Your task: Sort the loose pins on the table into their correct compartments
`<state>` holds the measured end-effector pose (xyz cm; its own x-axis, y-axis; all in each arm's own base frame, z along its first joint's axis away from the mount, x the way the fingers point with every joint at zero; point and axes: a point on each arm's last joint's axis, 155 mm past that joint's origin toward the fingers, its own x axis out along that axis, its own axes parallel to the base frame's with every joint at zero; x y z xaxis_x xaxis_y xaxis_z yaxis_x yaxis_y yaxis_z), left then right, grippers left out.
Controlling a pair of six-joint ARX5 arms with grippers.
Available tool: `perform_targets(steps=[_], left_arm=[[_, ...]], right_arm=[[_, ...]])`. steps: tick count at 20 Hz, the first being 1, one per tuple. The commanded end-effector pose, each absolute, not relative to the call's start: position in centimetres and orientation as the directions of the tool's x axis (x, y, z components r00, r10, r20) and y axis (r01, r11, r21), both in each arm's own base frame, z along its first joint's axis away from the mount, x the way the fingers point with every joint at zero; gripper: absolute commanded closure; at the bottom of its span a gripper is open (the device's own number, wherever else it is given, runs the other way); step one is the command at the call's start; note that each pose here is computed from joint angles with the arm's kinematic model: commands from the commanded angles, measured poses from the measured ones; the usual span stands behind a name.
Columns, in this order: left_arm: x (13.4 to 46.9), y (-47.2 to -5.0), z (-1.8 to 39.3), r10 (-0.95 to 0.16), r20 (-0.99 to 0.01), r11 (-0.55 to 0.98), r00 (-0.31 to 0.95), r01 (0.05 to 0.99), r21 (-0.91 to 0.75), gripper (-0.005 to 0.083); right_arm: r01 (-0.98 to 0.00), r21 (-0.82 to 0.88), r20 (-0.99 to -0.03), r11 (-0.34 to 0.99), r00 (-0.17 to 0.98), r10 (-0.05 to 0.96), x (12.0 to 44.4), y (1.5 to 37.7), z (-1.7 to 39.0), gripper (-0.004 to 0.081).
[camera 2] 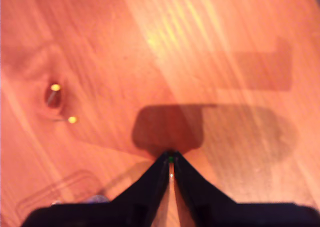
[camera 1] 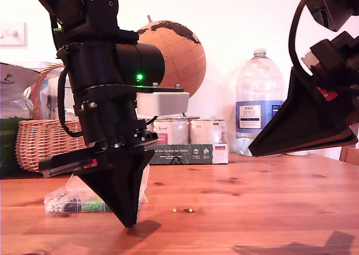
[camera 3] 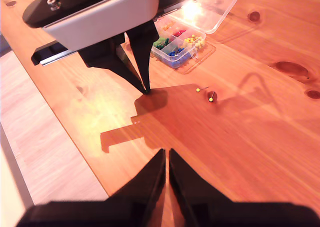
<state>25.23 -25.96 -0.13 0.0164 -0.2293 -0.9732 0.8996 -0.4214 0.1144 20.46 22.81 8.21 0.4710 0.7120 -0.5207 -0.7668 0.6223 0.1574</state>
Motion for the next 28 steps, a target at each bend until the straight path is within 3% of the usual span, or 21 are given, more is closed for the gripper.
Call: perform_targets(steps=[1, 9, 15, 21, 28], left_arm=[[24.7, -25.2, -1.7, -0.19, -0.982, -0.423, -0.016, 0.904, 0.067, 0.0798], [25.5, -24.6, 0.1, -0.157, -0.987, -0.313, 0.031, 0.946, 0.079, 0.0798], [26.1, -25.1, 2.3, -0.174, -0.983, -0.053, 0.052, 0.997, 0.062, 0.0798], [27.3, -25.9, 4.2, -0.202, -0.977, 0.13, 0.07, 0.991, 0.044, 0.0798], [28.5, -22.3, 4.1, -0.158, -0.986, 0.343, 0.046, 0.939, -0.011, 0.0798]], right_arm=[[-0.771, 0.159, -0.527, 0.616, 0.462, 0.714, 20.2, 22.9, 7.8, 0.0783], [-0.77, 0.16, -0.534, 0.618, 0.458, 0.71, 20.1, 22.8, 7.6, 0.0783], [-0.771, 0.158, -0.535, 0.617, 0.458, 0.71, 20.1, 22.8, 7.6, 0.0783], [-0.771, 0.158, -0.537, 0.617, 0.457, 0.709, 20.1, 22.7, 7.6, 0.0783], [-0.771, 0.159, -0.538, 0.617, 0.456, 0.709, 20.1, 22.7, 7.5, 0.0782]])
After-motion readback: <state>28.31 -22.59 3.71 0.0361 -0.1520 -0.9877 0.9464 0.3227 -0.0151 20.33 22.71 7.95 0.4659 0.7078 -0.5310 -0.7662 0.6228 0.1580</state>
